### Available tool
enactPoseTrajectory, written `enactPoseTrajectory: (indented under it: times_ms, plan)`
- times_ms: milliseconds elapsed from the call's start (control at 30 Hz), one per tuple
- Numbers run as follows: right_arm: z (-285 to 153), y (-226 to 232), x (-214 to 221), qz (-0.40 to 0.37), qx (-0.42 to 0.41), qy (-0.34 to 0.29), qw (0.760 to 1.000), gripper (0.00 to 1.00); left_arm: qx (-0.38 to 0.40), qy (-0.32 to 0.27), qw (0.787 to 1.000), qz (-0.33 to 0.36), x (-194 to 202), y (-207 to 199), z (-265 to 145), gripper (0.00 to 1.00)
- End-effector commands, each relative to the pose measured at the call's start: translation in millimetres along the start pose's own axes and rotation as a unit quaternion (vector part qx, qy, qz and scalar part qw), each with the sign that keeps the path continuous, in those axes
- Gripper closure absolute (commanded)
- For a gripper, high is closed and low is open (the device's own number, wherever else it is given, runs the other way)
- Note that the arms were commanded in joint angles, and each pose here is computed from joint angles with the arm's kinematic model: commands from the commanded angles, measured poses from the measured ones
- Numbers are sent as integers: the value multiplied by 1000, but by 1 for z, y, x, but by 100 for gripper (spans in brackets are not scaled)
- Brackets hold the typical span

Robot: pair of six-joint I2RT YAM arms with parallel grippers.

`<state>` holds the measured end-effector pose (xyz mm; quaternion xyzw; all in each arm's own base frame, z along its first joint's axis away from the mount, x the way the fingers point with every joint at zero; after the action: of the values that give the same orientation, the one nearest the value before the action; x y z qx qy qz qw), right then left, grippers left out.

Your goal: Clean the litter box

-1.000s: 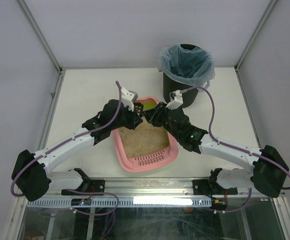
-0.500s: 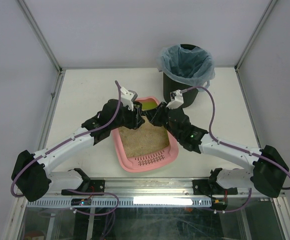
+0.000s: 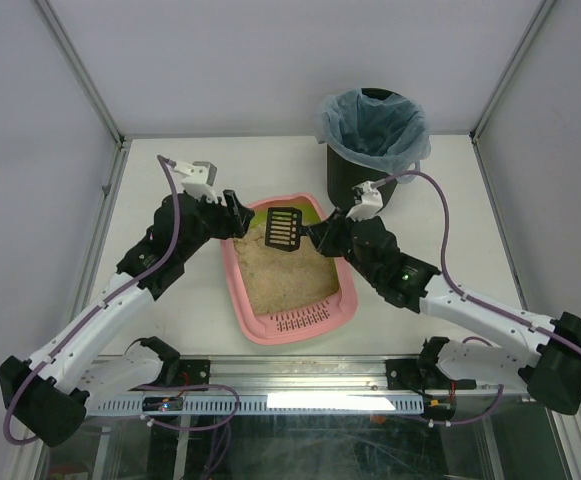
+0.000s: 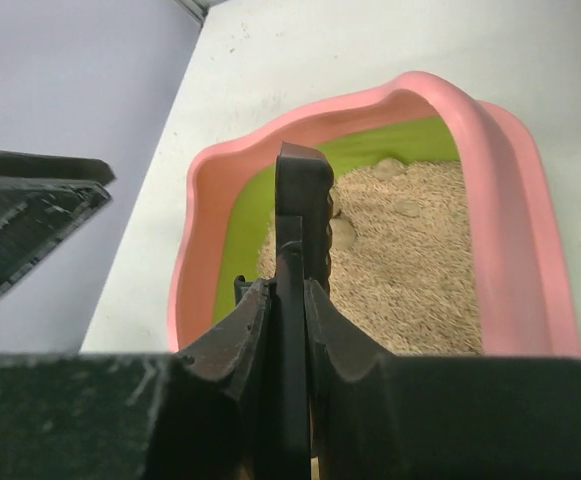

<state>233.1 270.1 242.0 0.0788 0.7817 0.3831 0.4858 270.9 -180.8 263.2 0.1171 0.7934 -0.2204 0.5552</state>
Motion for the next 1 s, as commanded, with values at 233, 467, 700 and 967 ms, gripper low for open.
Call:
enactPoseTrajectory:
  times_ms: [233, 467, 700, 967]
  plan:
    - [-35, 18, -22, -37, -29, 45, 998, 100, -129, 126, 983, -39, 45, 34, -15, 37]
    - [-35, 8, -20, -59, -8, 49, 997, 100, -129, 180, 975, -11, 65, 37, -7, 47]
    - [-35, 5, -26, -113, 18, 77, 990, 100, -64, 182, 981, 15, 68, 23, 9, 60]
    - [-22, -10, -44, -168, 112, 78, 976, 100, -13, 182, 982, 42, 65, 12, 27, 62]
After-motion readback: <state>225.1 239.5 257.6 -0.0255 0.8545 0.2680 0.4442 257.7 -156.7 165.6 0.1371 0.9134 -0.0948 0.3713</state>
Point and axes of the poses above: each gripper's point midway between its finger pads, its own z axis out along the fingers, its own y axis along the line the jaws close on, x = y × z, the point moved 3 cm from there along -z, back along the fingers, and after that the axes turned 7 degrees about z, right-handed, at the moved point
